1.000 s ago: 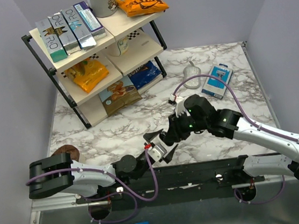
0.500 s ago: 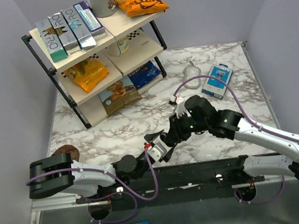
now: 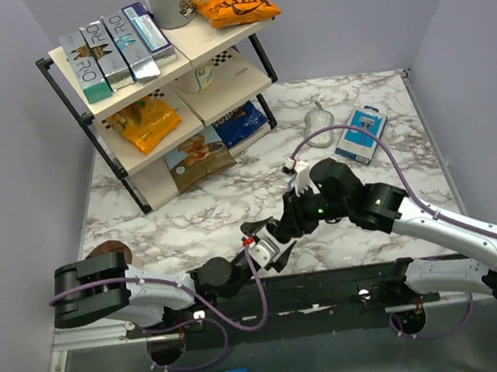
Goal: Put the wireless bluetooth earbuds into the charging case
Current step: Adjust the charging case, then open the charging case.
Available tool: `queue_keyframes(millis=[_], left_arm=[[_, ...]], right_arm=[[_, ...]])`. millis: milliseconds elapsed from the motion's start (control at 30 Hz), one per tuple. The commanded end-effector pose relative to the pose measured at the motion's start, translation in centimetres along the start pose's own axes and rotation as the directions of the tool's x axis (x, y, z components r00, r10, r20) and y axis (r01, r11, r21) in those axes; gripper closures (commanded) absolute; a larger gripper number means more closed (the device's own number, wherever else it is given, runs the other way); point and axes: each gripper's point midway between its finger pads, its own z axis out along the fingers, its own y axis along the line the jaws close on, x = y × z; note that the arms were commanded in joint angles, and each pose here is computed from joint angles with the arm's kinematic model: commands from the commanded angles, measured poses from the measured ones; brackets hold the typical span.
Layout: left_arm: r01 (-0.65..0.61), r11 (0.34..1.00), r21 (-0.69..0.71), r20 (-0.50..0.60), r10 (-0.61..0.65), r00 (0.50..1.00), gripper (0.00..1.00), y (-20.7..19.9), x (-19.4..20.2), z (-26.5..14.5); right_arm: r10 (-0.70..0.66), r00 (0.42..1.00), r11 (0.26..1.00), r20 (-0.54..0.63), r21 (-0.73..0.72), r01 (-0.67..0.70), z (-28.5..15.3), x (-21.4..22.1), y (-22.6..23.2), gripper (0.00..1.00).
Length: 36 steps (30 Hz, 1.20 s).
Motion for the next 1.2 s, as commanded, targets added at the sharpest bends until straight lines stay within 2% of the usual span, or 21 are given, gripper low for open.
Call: queue_keyframes(millis=[0,600,933,1033,1167], left_arm=[[0.021,1.000,0.003,0.005,-0.021,1.000,0.13,-0.3,0.1,-0.1],[0.053,0.998,-0.019,0.067,-0.052,0.996,0.12,0.5,-2.1,-0.2],[0.053,0.999,-0.004,0.048,-0.053,0.997,0.12,0.1,-1.5,-0.3],[0.051,0.999,0.008,0.038,-0.051,0.998,0.19,-0.2,-1.2,-0.3],[0.055,0.998,0.022,0.026,-0.055,0.998,0.39,-0.5,-0.8,-0.3]], right_arm=[[-0.021,0.999,1.000,0.048,-0.018,0.022,-0.1,-1.1,0.3,0.99],[-0.002,0.999,1.000,0.043,-0.005,0.002,0.1,-0.5,-0.1,0.99],[0.003,0.999,1.000,0.054,-0.003,-0.002,0.1,-0.8,-0.1,0.99],[-0.001,0.998,1.000,0.056,-0.005,0.001,0.0,-0.8,0.0,0.99],[-0.008,0.998,1.000,0.056,-0.012,0.008,-0.1,-0.9,0.1,0.99]])
